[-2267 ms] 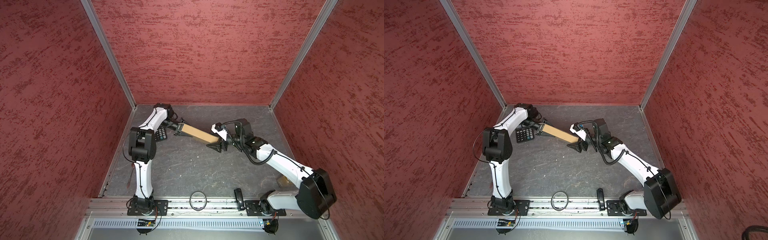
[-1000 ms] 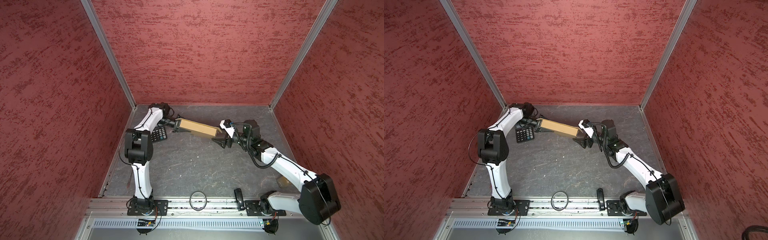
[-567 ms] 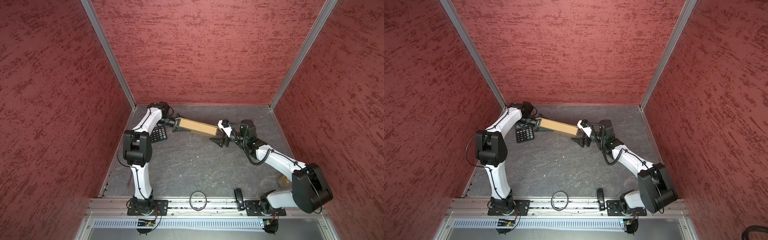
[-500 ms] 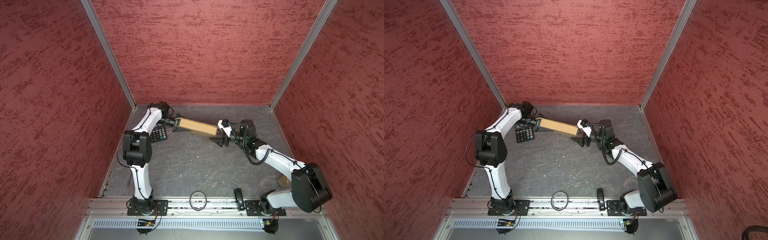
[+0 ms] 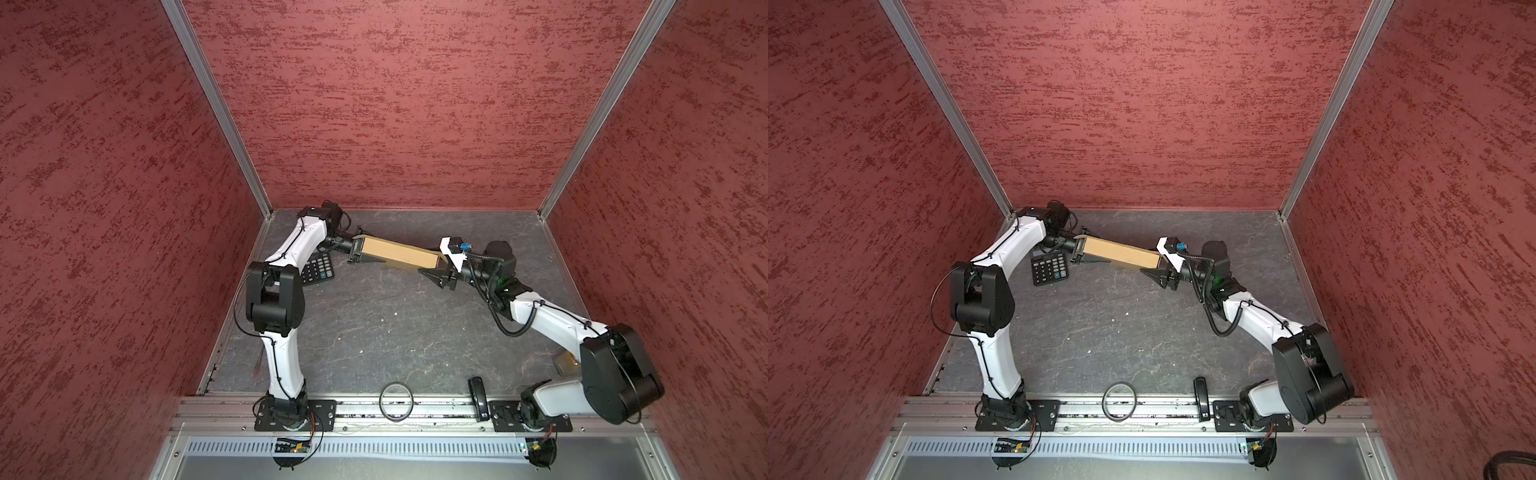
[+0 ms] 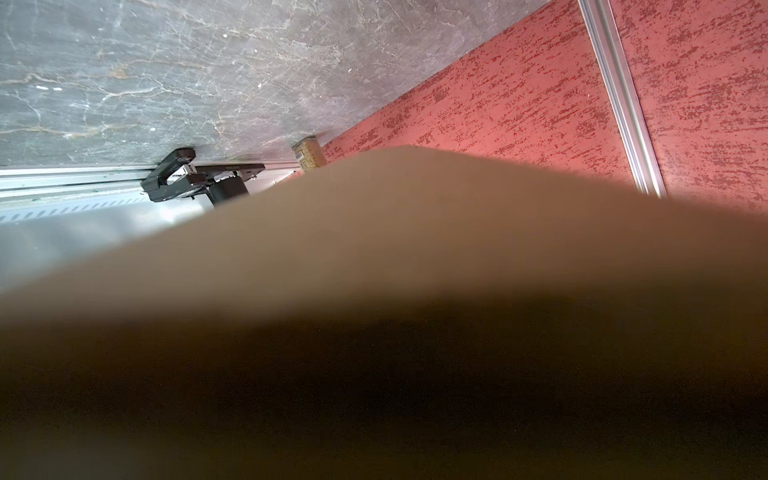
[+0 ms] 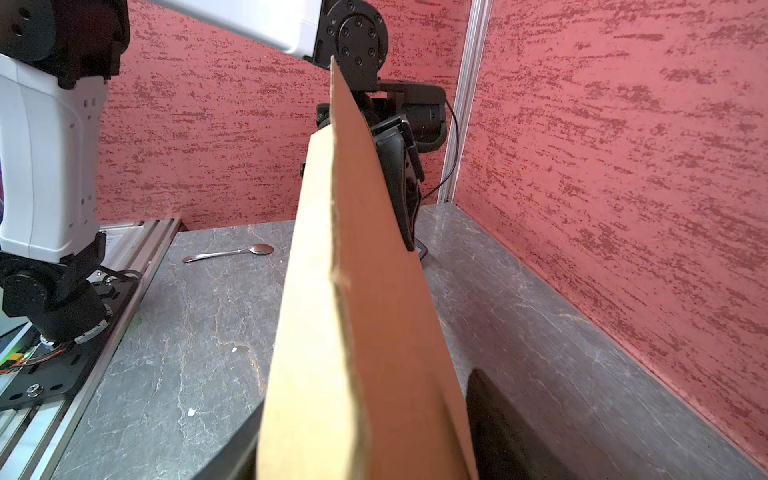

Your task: Fold the paper box

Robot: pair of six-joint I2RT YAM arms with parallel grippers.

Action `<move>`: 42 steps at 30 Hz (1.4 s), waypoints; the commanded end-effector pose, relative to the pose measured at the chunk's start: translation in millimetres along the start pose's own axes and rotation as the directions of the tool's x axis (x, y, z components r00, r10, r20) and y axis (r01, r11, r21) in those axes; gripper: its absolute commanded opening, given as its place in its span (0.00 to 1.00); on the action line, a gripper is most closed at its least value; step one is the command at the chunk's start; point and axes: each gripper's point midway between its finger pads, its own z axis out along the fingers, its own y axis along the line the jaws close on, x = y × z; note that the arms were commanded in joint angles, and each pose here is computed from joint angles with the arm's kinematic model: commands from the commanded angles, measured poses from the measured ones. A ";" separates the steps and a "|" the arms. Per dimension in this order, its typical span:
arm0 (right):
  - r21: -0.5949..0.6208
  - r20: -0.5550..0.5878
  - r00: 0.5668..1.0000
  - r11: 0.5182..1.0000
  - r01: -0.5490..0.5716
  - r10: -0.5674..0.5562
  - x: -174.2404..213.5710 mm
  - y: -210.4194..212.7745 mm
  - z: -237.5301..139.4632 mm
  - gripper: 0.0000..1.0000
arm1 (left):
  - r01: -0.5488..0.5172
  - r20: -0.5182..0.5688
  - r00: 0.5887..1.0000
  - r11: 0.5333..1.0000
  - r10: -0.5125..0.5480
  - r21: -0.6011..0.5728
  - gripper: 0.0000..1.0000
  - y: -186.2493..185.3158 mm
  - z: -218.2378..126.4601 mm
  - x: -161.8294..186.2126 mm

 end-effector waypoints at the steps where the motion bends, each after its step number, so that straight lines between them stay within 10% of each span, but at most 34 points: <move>1: -0.026 0.032 1.000 1.000 0.002 -0.001 -2.0 4.0 0.2 0.59 | -0.050 -0.020 0.999 0.999 0.050 0.016 0.12 -5.6 1.9 18.1; 20: -0.025 0.029 1.000 1.000 -0.009 0.010 -0.9 3.9 7.4 0.71 | -0.064 0.015 0.998 0.997 0.063 0.038 0.09 -25.0 16.8 11.4; 42: 0.010 -0.004 1.000 1.000 -0.029 0.029 11.9 -5.9 14.6 0.49 | -0.077 -0.004 0.997 0.996 0.077 0.035 0.10 -29.0 24.3 15.9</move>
